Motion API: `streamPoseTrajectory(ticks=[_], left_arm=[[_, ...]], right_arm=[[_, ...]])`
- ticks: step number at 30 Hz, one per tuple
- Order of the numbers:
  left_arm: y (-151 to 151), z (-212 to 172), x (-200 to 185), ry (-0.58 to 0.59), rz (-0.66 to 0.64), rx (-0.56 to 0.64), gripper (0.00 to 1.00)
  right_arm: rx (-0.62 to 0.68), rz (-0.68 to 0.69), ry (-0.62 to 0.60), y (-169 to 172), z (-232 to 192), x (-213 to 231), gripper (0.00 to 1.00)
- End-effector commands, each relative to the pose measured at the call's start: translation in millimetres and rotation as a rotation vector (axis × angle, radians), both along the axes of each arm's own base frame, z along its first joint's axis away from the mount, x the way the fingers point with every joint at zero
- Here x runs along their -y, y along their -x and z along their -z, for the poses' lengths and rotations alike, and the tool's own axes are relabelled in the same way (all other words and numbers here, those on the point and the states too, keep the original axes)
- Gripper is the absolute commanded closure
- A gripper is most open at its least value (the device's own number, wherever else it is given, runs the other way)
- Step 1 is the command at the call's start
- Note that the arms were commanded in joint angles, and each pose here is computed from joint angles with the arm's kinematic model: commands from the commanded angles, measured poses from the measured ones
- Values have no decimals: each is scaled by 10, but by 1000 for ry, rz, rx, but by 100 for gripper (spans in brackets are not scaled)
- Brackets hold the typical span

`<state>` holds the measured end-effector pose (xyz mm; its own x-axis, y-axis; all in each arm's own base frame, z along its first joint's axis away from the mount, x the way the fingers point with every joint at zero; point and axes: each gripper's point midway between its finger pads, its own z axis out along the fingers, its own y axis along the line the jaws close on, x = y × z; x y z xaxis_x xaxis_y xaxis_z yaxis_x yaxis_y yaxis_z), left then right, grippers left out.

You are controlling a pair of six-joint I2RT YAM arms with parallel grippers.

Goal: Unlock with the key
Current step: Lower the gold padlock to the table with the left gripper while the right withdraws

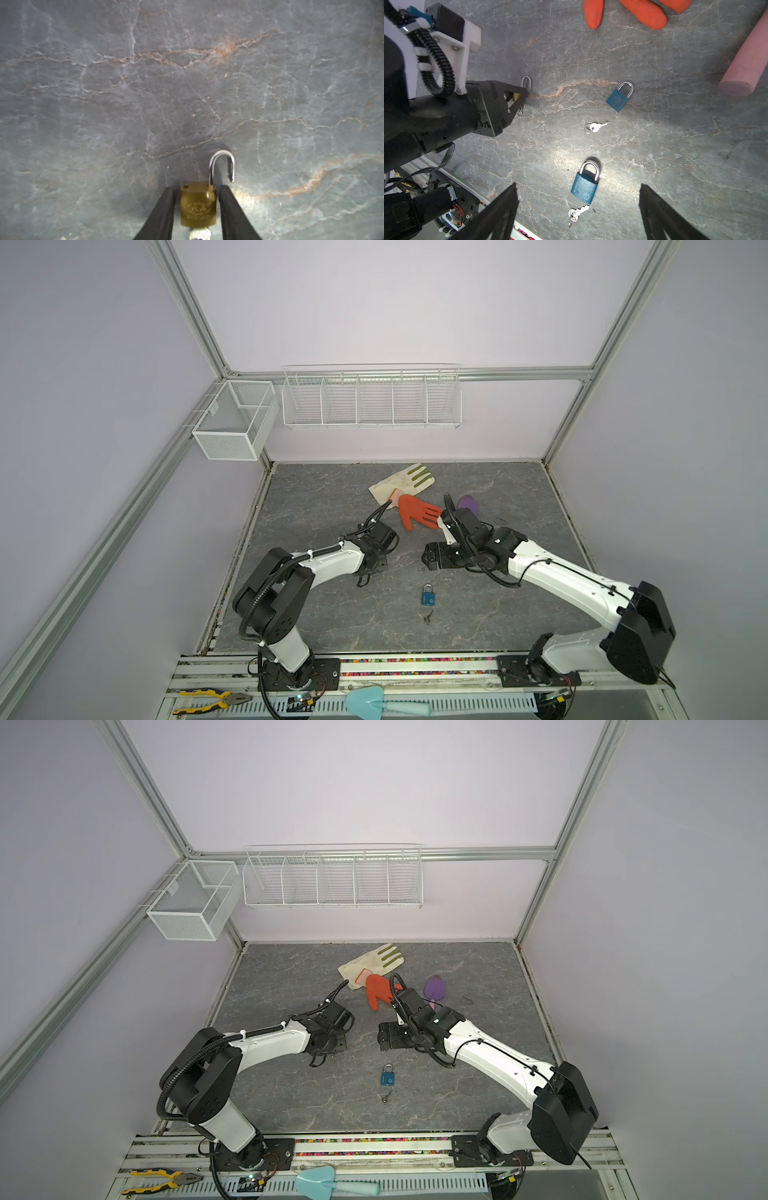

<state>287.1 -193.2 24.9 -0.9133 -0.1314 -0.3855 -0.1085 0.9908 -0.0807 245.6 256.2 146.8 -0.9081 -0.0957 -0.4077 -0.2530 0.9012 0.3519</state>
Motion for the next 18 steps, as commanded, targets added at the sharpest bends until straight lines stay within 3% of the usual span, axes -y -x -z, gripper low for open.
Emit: streamPoseTrajectory(ticks=[1,12,18], left_arm=[[-47,-226,39,48,-12,34,60],[7,-956,-20,180,-15,195,57],[73,-1287,-75,270,-7,306,56]], right_arm=[[-20,15,18,-19,0,23,9],[-102,85,31,33,158,-81,16],[-186,216,43,67,415,-175,24]])
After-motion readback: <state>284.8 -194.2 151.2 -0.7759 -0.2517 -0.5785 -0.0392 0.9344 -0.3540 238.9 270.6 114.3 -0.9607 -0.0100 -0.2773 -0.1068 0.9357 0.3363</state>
